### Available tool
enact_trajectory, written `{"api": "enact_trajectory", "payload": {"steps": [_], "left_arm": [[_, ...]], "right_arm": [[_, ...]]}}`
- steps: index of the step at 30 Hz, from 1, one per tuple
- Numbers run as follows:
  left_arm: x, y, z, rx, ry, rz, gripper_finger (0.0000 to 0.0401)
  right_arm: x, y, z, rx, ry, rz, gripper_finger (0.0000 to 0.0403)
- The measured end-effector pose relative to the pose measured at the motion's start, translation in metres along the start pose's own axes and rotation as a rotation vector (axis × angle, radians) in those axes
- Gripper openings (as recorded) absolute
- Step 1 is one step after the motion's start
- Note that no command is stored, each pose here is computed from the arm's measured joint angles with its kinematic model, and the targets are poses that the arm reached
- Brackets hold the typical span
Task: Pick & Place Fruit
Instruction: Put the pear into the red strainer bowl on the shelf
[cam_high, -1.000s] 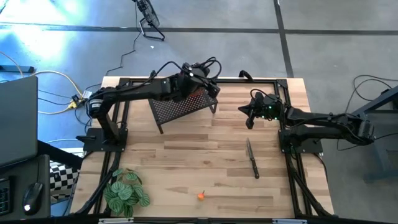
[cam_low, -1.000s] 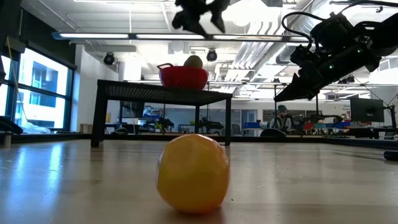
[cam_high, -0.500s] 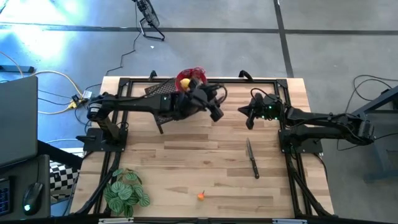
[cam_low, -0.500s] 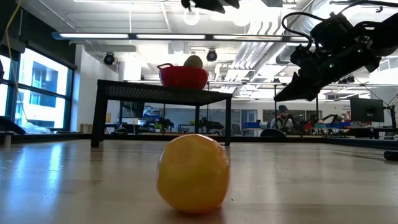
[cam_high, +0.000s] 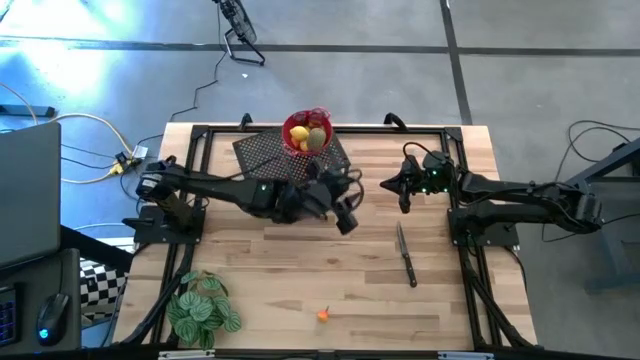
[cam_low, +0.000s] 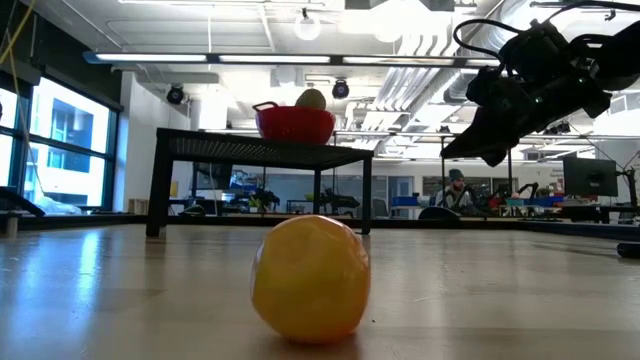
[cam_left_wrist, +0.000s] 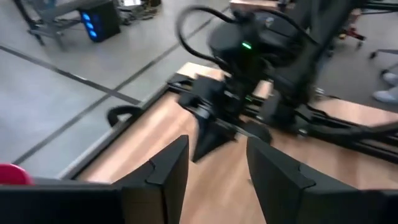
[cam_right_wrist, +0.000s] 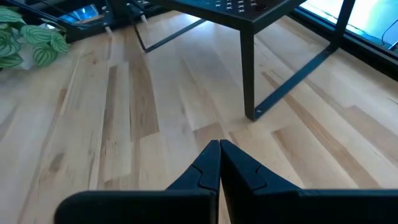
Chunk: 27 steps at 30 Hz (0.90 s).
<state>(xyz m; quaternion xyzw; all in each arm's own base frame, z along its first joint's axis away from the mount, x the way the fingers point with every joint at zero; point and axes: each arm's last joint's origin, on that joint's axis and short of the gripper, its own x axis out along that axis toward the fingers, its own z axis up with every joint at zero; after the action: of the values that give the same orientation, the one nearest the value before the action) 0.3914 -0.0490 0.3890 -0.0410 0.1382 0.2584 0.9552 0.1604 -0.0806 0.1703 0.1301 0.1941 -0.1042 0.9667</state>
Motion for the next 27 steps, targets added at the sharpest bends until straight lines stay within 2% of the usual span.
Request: {"api": "enact_trajectory", "payload": {"steps": [6, 15, 20, 27], "left_arm": [[-0.008, -0.022, -0.028, -0.029, 0.037, -0.056, 0.0149], [-0.011, -0.036, -0.059, -0.045, 0.071, -0.089, 0.0143], [-0.010, -0.038, -0.069, -0.030, 0.086, -0.091, 0.0143], [-0.009, -0.039, -0.071, -0.035, 0.092, -0.123, 0.0143]], "right_arm": [[0.000, 0.000, 0.000, 0.000, 0.000, -0.005, 0.0002], [0.000, 0.000, 0.000, 0.000, 0.000, -0.006, 0.0002], [0.000, 0.000, 0.000, 0.000, -0.001, -0.006, 0.0002], [0.000, 0.000, 0.000, 0.000, -0.001, -0.006, 0.0002]]}}
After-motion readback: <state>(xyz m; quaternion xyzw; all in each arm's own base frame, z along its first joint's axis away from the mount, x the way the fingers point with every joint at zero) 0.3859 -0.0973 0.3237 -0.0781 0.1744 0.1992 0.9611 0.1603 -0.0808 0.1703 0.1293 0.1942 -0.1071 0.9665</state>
